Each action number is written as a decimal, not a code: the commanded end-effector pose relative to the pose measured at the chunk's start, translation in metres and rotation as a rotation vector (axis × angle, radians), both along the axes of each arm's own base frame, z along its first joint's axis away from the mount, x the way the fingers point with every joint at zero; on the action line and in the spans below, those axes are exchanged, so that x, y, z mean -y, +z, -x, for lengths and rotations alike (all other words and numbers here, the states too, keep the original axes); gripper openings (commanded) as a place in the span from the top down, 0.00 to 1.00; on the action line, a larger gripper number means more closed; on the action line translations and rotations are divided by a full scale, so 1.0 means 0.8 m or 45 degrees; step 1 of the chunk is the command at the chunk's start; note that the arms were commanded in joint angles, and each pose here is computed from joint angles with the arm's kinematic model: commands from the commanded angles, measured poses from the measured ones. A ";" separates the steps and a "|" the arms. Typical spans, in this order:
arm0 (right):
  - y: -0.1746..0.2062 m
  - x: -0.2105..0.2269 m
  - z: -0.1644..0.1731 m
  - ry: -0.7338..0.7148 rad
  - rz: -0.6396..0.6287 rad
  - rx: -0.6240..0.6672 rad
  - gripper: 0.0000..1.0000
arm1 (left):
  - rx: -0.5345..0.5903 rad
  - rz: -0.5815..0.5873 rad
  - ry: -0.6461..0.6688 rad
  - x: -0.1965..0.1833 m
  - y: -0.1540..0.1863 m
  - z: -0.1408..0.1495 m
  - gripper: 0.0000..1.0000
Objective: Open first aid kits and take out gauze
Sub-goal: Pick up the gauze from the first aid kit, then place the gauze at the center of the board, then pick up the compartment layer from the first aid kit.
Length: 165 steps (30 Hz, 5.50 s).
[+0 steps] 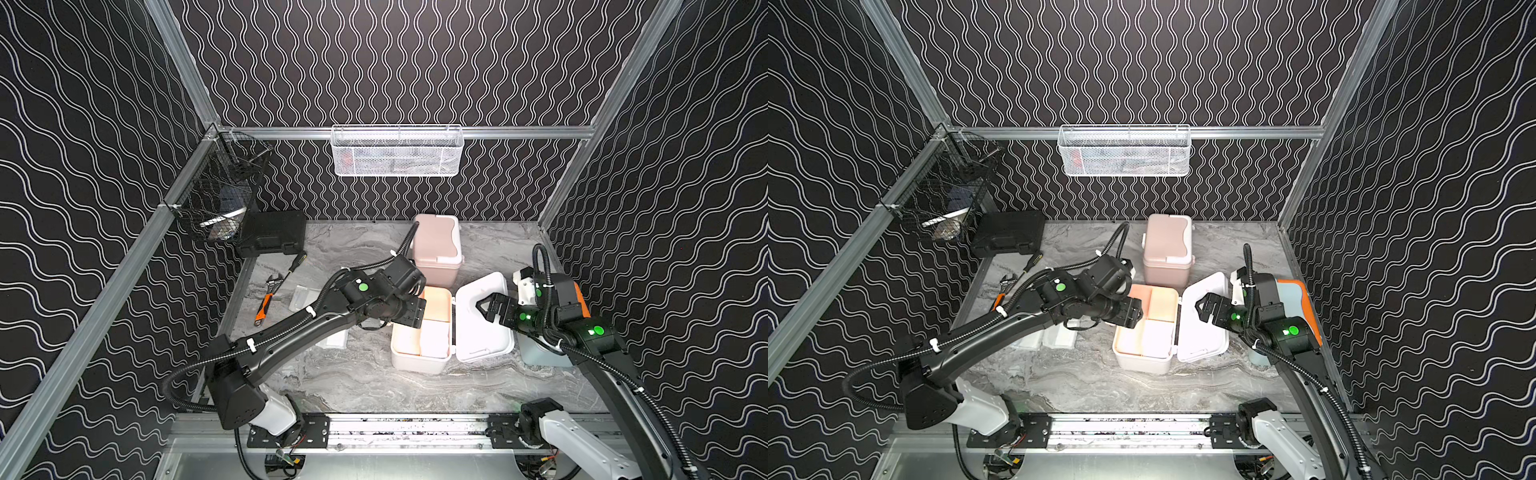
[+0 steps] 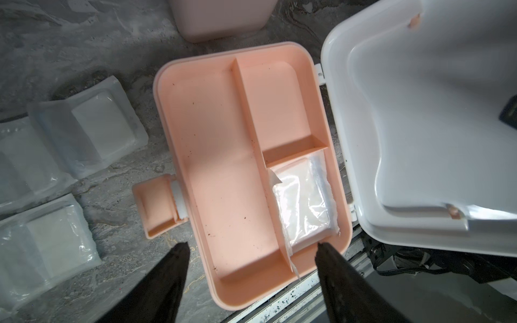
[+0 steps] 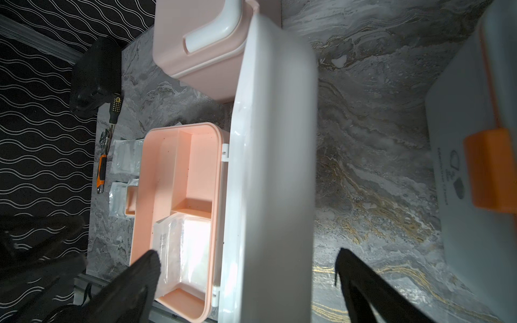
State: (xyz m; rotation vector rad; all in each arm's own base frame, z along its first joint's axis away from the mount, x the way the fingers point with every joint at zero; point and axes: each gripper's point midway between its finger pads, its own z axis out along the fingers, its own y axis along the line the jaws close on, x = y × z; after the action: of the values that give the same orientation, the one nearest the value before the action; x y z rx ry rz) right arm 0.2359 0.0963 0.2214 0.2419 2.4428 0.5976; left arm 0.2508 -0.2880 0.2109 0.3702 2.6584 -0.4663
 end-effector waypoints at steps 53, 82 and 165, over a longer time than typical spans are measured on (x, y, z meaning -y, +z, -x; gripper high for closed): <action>-0.013 -0.002 0.001 0.007 -0.007 -0.035 0.00 | -0.137 0.267 -0.141 0.060 -0.007 0.017 1.00; -0.007 0.005 0.002 -0.019 0.022 0.007 0.00 | 0.046 0.201 0.167 -0.121 0.062 -0.008 1.00; 0.058 0.002 -0.032 -0.146 0.134 -0.057 0.06 | 0.017 0.404 0.291 -0.140 0.011 0.001 0.06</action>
State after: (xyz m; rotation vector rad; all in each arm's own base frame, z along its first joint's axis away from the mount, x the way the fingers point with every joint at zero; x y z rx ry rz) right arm 0.2624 0.0748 0.2662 0.3854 2.4488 0.3436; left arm 0.2517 -0.1616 0.2118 -0.0456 2.5487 -0.7175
